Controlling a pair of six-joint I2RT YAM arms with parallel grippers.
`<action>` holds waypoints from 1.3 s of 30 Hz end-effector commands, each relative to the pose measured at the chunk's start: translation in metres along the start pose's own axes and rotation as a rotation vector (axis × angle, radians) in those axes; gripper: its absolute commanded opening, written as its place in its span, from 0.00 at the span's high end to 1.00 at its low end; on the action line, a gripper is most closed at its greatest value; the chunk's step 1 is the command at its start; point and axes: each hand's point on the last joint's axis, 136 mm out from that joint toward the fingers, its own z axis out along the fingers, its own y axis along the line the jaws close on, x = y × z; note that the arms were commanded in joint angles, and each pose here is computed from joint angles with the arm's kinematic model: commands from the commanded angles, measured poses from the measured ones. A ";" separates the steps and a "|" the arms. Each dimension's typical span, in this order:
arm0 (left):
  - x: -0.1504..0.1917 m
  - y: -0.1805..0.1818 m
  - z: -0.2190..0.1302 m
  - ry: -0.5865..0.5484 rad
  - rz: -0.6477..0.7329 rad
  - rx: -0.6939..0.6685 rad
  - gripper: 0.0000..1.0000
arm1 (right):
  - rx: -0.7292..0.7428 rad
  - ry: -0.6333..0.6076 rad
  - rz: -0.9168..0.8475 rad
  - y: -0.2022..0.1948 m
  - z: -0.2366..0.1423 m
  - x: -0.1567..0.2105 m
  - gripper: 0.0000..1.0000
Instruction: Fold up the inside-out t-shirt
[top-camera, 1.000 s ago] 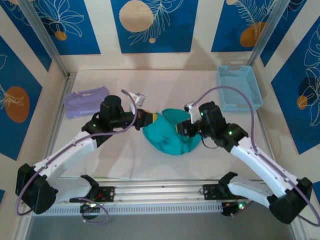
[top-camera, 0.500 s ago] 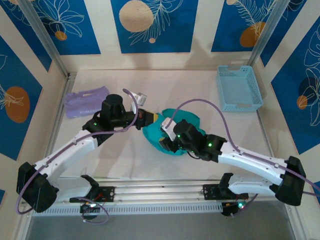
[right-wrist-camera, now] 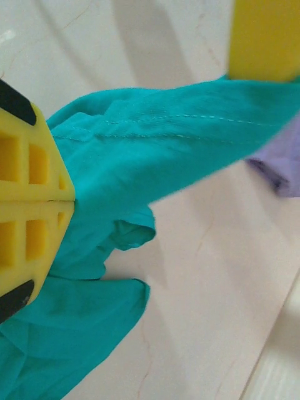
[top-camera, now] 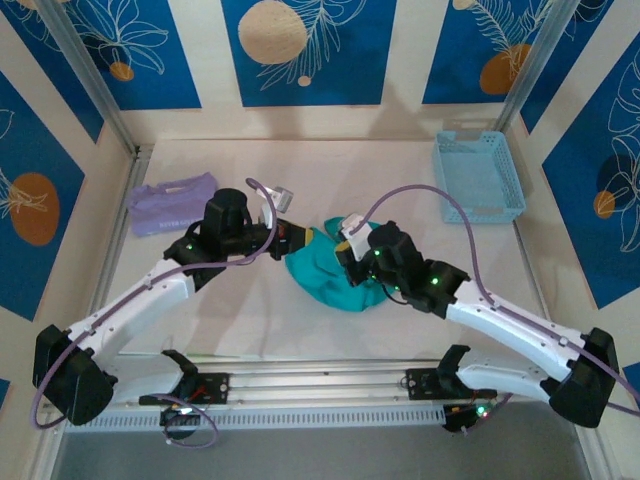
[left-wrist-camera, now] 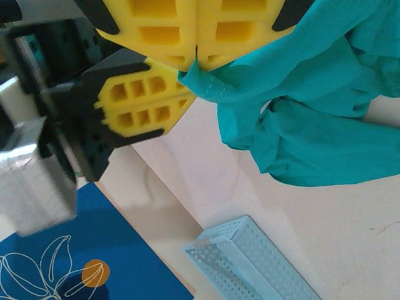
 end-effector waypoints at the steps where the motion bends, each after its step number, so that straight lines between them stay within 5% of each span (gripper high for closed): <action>1: -0.017 -0.014 -0.009 -0.041 0.050 0.008 1.00 | -0.143 -0.026 0.016 0.022 -0.007 -0.007 0.99; 10: -0.016 -0.019 -0.009 -0.033 0.041 0.035 1.00 | -0.190 0.010 -0.048 0.040 0.008 0.002 0.70; 22: -0.014 -0.019 -0.009 -0.032 0.038 0.041 1.00 | -0.140 0.048 -0.018 0.024 0.041 0.005 0.60; 30: -0.014 -0.018 -0.007 -0.035 0.029 0.047 1.00 | -0.185 0.045 0.030 0.022 0.047 0.005 0.65; 35: -0.015 -0.019 -0.008 -0.043 0.030 0.045 1.00 | -0.231 0.014 0.084 0.019 0.043 -0.002 0.90; 39: -0.016 -0.014 -0.010 -0.053 0.027 0.013 1.00 | -0.258 -0.017 0.141 0.012 0.032 -0.008 1.00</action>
